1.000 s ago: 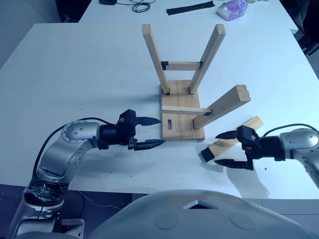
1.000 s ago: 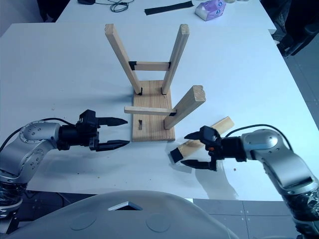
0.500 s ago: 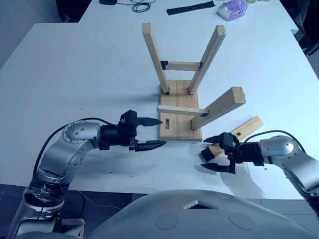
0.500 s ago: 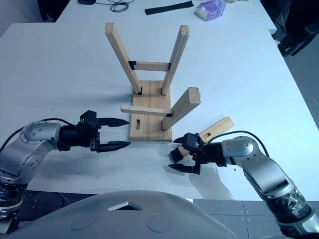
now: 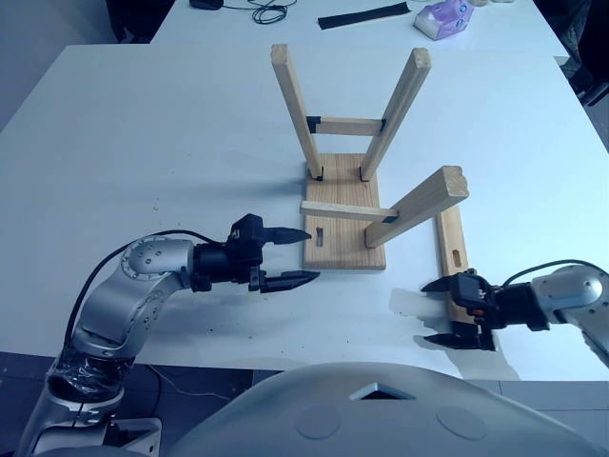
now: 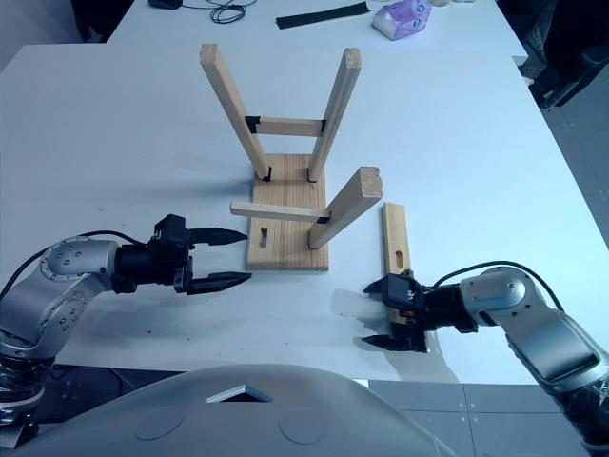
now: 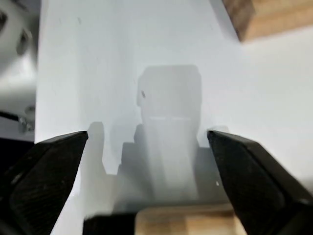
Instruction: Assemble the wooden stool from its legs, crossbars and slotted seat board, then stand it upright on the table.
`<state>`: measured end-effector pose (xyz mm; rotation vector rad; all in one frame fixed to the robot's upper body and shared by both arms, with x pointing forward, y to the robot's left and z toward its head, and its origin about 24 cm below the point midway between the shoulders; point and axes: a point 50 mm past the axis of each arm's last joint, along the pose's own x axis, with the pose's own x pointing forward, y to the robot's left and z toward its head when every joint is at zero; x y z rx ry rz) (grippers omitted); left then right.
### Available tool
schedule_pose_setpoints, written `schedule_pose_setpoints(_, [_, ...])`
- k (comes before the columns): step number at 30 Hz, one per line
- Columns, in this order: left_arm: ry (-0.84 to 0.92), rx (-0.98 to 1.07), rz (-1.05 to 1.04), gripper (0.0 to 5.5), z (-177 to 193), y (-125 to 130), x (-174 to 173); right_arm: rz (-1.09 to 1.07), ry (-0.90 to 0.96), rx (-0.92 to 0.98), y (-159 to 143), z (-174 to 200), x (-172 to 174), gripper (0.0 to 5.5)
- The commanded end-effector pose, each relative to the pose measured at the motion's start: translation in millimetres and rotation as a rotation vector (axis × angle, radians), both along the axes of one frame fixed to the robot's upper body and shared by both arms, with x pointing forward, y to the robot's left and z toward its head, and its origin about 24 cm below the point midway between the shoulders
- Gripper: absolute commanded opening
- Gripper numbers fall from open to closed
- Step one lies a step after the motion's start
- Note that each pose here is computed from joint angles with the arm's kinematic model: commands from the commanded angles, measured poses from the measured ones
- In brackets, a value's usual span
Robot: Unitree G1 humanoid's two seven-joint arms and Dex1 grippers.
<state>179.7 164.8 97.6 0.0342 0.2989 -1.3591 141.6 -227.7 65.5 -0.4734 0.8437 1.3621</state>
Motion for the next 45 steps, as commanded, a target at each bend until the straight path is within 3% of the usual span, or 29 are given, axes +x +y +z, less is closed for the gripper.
schedule_pose_setpoints(1, [-0.008,-0.004,0.014,3.47,1.1,-0.6,-0.4,-0.007,-0.013,-0.019,-9.3,6.0,1.8,4.54])
schedule_pose_setpoints(6, [-0.01,-0.007,0.023,3.47,0.8,-0.8,-1.3,-0.005,-0.053,-0.006,-11.8,18.8,1.9,4.54])
schedule_pose_setpoints(11, [-0.012,-0.008,0.047,3.47,0.7,1.4,-5.0,-0.147,-0.17,0.174,-3.6,65.1,4.8,4.54])
schedule_pose_setpoints(14, [-0.01,-0.006,0.088,3.47,-0.6,5.0,-10.5,-0.262,-0.259,0.152,-5.7,77.2,0.7,4.54])
schedule_pose_setpoints(20, [-0.001,-0.001,0.162,3.47,-4.4,9.7,-19.8,-0.498,-0.307,-0.03,-5.3,48.0,-22.1,4.54])
schedule_pose_setpoints(29, [-0.001,0.002,0.204,3.47,-5.3,11.5,-19.8,-0.741,-0.319,-0.111,-11.6,21.5,-25.9,4.54])
schedule_pose_setpoints(35, [0.004,0.002,0.223,3.47,-5.6,13.2,-22.2,-0.797,-0.331,-0.123,-19.3,20.8,-25.4,4.54])
schedule_pose_setpoints(45, [0.001,-0.006,0.238,3.47,-4.6,12.9,-21.0,-0.791,-0.155,-0.182,-25.5,-10.8,-52.6,4.54])
